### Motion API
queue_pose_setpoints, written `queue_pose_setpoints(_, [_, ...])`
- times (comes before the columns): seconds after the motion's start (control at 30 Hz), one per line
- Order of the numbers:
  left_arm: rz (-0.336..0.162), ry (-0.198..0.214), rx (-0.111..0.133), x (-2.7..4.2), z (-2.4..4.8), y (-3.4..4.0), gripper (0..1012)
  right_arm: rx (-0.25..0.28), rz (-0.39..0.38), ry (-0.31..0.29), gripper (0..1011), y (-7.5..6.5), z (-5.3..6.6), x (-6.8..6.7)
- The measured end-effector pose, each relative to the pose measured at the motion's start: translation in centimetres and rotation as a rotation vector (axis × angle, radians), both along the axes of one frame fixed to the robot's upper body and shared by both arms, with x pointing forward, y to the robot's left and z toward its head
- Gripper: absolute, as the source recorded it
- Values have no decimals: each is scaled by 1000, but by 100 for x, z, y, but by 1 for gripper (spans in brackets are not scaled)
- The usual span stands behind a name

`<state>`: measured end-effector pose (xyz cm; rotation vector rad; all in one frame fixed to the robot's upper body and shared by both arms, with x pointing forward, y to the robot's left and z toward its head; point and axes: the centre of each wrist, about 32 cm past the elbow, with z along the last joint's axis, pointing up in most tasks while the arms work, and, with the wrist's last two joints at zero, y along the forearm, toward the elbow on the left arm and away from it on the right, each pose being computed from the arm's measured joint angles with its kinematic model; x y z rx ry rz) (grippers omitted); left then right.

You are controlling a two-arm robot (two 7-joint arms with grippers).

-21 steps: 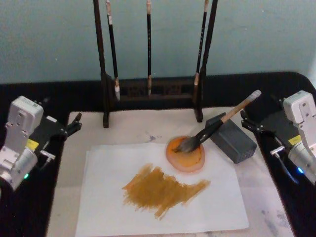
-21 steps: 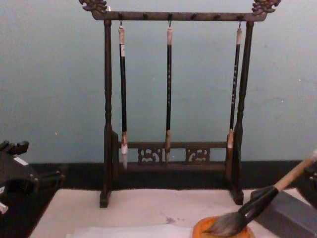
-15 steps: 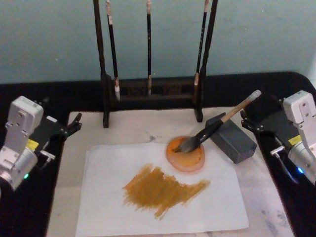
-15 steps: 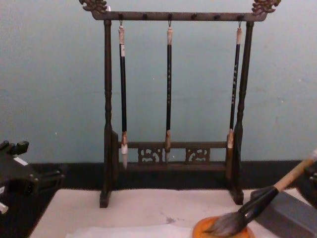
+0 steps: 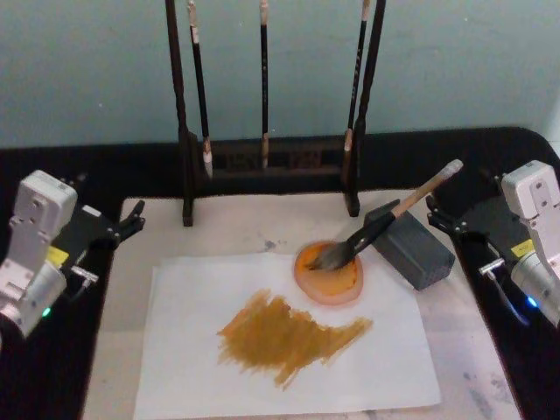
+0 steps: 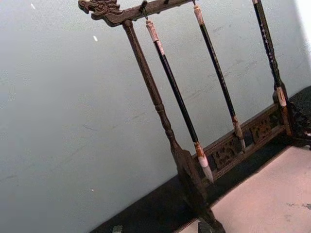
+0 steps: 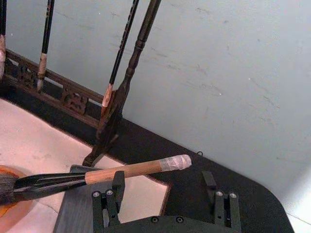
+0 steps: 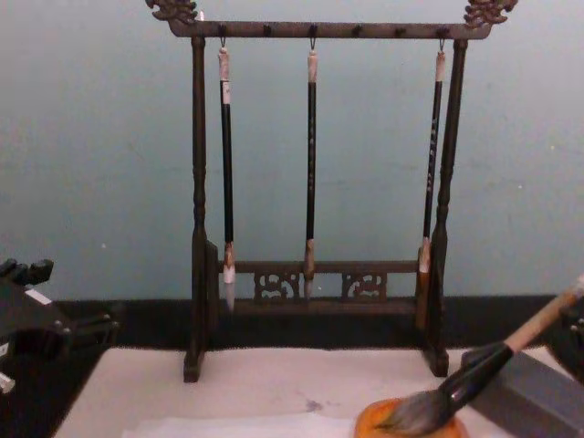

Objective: Pick up the brush from the inkstone, write on the paper, then place the brush back to its original position.

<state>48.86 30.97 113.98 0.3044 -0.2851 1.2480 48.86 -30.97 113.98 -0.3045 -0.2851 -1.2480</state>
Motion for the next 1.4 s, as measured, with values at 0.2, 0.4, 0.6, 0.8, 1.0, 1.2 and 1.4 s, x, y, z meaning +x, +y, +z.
queue_pose_setpoints(0.2, [0,0,0,0,0,0,1010,0,0,0,1000,0,0,0])
queue_pose_setpoints(0.4, [0,0,0,0,0,0,1010,0,0,0,1000,0,0,0])
queue_pose_setpoints(0.6, [0,0,0,0,0,0,1010,0,0,0,1000,1,0,0])
queue_pose_setpoints(0.8, [0,0,0,0,0,0,1010,28,17,2,1000,24,82,-8])
queue_pose_setpoints(1.0, [0,0,0,0,0,0,1009,205,44,63,1000,-14,279,-95])
queue_pose_setpoints(1.2, [0,0,0,0,0,0,1009,476,25,167,1000,-124,459,-260])
queue_pose_setpoints(1.4, [0,0,0,0,0,0,1010,820,-37,346,1000,-261,470,-370])
